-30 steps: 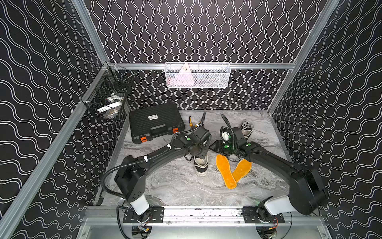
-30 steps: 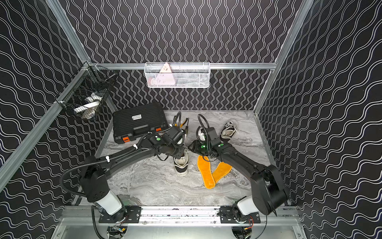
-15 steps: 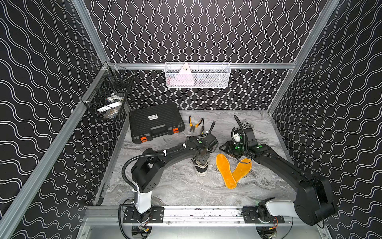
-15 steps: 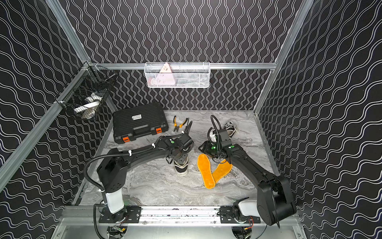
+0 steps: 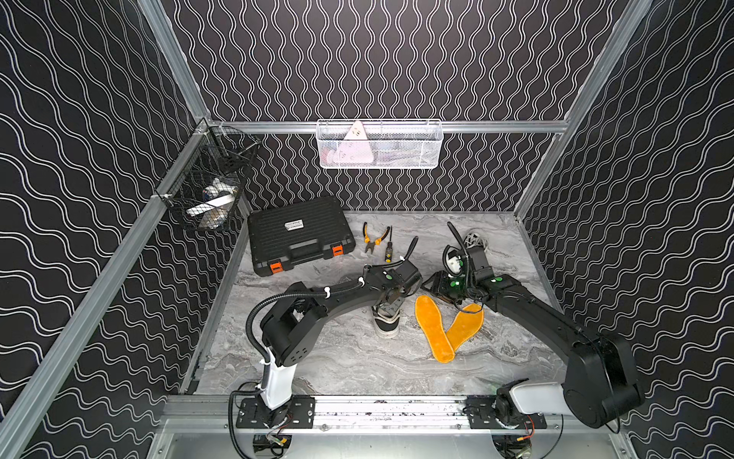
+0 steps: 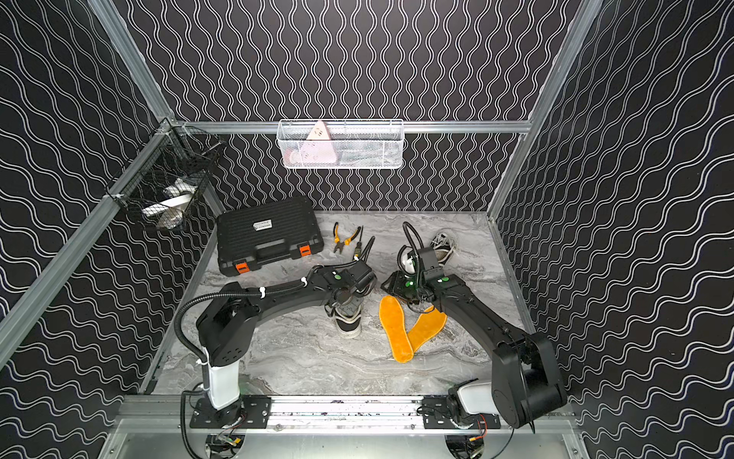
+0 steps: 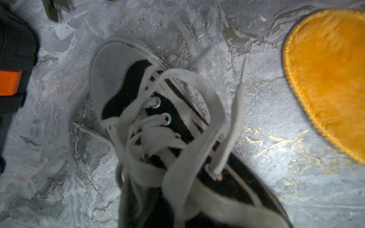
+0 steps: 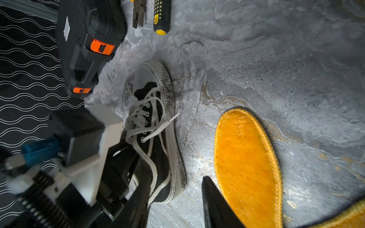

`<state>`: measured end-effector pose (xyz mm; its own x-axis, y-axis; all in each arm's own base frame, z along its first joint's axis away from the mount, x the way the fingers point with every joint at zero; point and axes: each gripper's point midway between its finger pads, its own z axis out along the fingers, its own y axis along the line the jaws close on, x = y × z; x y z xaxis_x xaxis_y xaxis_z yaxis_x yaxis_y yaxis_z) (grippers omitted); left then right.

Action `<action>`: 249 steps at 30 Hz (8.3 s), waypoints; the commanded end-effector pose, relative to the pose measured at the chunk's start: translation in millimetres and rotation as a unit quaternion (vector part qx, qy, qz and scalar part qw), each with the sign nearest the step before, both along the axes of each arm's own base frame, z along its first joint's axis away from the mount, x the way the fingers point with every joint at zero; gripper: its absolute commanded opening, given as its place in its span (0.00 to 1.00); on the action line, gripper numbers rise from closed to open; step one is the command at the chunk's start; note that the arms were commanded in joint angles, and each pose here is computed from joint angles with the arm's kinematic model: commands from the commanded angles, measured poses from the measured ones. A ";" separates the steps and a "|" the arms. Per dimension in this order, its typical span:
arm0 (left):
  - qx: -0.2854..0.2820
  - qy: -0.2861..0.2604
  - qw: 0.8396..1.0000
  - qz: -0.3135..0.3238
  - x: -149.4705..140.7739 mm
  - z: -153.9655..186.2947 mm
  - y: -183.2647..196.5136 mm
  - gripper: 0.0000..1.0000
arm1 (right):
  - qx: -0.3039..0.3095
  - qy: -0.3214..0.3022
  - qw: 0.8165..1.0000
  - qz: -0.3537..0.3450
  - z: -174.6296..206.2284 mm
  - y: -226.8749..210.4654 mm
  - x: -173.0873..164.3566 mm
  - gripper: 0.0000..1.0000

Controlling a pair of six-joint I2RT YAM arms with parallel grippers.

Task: Insert the insole into the shoe
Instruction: Adjust the shoe at the center of the board, then pick up the insole from the center of the board.

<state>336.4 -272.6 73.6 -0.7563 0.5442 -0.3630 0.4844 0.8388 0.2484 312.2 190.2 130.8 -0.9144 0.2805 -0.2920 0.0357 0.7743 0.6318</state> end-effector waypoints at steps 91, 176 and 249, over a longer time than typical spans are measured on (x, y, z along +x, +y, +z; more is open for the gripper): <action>-0.245 0.156 0.951 0.105 3.4 34.3 73.6 0.03 | -0.152 -0.110 0.948 0.256 -39.9 98.5 8.8 0.60; -0.329 0.130 0.932 -0.083 -32.2 118.6 24.6 0.74 | -0.001 -0.031 0.994 0.106 -4.7 16.9 -36.3 0.04; -0.359 0.236 0.894 -0.124 -53.1 119.3 -3.9 0.00 | 0.026 -0.173 0.905 0.387 56.4 95.0 -74.5 0.64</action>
